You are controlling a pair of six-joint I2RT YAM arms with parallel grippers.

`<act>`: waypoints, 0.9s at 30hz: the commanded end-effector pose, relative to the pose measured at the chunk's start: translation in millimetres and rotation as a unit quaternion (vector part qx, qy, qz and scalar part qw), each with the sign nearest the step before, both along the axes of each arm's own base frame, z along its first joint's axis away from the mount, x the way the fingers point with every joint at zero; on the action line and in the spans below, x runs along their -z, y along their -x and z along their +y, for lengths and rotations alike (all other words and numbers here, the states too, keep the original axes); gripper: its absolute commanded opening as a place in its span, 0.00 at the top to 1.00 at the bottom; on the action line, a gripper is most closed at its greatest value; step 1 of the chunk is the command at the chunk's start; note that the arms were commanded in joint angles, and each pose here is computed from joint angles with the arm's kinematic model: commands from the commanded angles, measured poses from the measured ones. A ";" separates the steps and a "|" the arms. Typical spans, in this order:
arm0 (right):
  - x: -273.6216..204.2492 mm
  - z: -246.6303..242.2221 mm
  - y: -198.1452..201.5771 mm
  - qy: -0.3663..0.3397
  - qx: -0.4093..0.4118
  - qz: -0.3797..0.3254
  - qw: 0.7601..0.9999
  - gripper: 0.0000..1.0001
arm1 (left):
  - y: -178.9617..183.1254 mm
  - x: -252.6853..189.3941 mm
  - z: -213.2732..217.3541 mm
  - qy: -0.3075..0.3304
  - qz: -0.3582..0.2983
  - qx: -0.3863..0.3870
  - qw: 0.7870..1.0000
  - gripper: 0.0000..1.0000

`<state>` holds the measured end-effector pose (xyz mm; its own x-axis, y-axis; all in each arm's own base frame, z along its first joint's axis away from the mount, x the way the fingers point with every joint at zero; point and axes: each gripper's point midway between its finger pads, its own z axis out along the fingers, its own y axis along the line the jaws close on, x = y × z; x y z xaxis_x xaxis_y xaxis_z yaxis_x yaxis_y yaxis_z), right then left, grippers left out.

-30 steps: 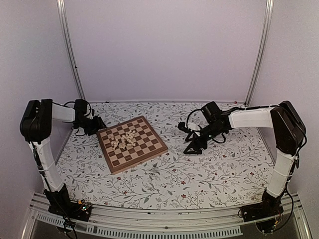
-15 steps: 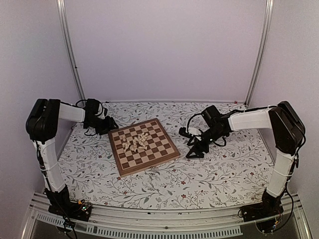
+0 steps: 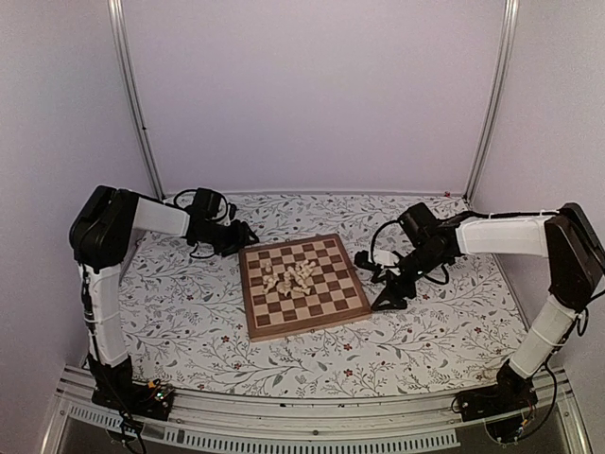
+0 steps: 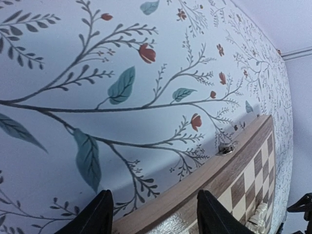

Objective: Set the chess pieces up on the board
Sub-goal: Move the chessboard to the center of the board.

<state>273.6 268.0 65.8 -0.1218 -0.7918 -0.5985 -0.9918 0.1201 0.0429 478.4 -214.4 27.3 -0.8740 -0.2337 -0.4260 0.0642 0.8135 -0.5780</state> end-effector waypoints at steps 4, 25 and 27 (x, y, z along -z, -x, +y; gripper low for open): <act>-12.2 -27.7 9.8 0.010 0.029 -0.013 0.999 0.13 | 24.4 13.2 -46.9 0.022 0.036 0.031 0.999 0.40; -28.6 -42.1 19.6 -0.011 0.054 -0.038 0.998 0.12 | 6.3 -60.2 -65.8 -0.079 -0.060 0.057 0.993 0.37; -40.2 -40.9 18.4 -0.019 0.051 -0.046 0.997 0.12 | 3.6 -88.9 -57.9 -0.119 -0.100 0.073 0.985 0.36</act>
